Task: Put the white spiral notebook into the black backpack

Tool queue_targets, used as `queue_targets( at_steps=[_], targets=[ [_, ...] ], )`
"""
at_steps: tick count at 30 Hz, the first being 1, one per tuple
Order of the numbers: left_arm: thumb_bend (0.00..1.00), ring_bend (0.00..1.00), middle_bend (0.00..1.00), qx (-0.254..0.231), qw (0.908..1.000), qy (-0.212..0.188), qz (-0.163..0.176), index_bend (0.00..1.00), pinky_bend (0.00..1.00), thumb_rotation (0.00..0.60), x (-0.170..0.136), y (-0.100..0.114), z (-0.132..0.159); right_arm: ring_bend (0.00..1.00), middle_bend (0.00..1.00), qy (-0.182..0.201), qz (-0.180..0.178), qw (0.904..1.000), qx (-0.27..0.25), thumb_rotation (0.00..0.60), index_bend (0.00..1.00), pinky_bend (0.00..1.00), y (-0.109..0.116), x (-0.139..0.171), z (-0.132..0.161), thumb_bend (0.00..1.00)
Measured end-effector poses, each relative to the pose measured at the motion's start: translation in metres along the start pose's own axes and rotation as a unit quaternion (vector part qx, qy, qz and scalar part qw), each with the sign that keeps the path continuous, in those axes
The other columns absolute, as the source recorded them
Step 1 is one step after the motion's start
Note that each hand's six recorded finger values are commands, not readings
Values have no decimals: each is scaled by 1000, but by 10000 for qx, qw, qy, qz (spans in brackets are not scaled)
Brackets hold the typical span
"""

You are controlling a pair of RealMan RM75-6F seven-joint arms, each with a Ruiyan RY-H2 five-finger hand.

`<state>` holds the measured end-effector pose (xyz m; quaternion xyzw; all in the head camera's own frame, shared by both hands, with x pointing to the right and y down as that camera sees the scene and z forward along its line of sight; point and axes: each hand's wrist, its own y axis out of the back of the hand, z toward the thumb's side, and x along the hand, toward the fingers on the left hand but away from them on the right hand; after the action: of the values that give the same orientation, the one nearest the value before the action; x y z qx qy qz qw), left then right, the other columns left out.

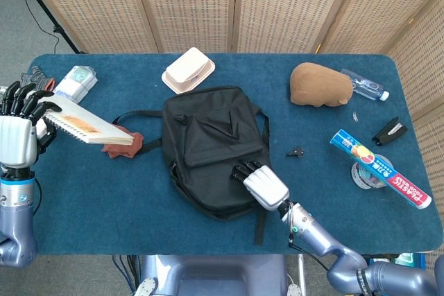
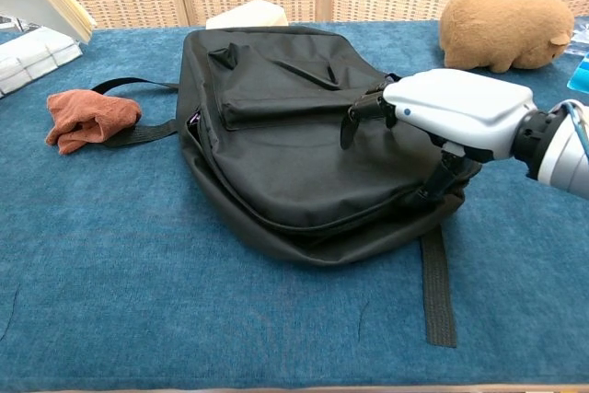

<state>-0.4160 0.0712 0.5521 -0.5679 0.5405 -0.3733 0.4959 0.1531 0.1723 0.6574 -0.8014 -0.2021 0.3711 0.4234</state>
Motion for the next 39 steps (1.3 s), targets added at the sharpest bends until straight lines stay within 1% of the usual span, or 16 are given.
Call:
queue_targets(
  at_steps=[5, 10, 14, 19, 25, 31, 34, 35, 37, 39],
  targets=[
    [723, 179, 379, -6, 10000, -7, -16, 818, 114, 600, -4, -2, -3, 332, 421, -73, -95, 9978, -659, 600, 469, 484, 5, -6, 4, 389],
    [724, 179, 379, -55, 10000, 12, -43, 819, 114, 600, -9, -3, -7, 359, 447, -147, -129, 9911, -1314, 600, 492, 544, 12, -11, 10, 457],
    [723, 184, 385, -96, 9999, 5, -47, 820, 114, 600, -13, -4, -13, 382, 473, -120, -136, 9816, -1903, 600, 521, 585, 21, -14, 23, 515],
    [723, 200, 404, -266, 9996, -79, -26, 828, 140, 600, -18, -7, -16, 391, 484, -164, -91, 9706, -2402, 600, 532, 600, 30, -23, 35, 555],
    [723, 251, 461, -617, 9973, -389, 37, 848, 245, 600, -24, -10, -11, 392, 487, -294, 5, 9546, -2965, 600, 538, 601, 46, -36, 47, 584],
    [722, 267, 479, -1080, 9900, -897, 142, 864, 305, 600, -34, -10, 3, 392, 487, -536, 72, 9427, -3291, 600, 538, 601, 63, -49, 48, 603],
    [721, 270, 484, -1390, 9814, -1314, 127, 867, 309, 600, -42, -13, 20, 392, 487, -722, 102, 9363, -3434, 600, 538, 601, 73, -54, 44, 606],
    [720, 271, 485, -1506, 9772, -1494, 133, 868, 310, 600, -45, -14, 27, 392, 487, -799, 117, 9343, -3472, 600, 538, 601, 78, -56, 42, 605],
    [720, 272, 487, -1664, 9706, -1732, 157, 869, 317, 600, -50, -16, 37, 392, 487, -904, 137, 9330, -3479, 600, 538, 601, 84, -60, 40, 604],
    [720, 274, 488, -1832, 9635, -1940, 205, 869, 322, 600, -55, -18, 48, 392, 487, -1003, 146, 9338, -3430, 600, 538, 601, 92, -64, 37, 606]
  ],
)
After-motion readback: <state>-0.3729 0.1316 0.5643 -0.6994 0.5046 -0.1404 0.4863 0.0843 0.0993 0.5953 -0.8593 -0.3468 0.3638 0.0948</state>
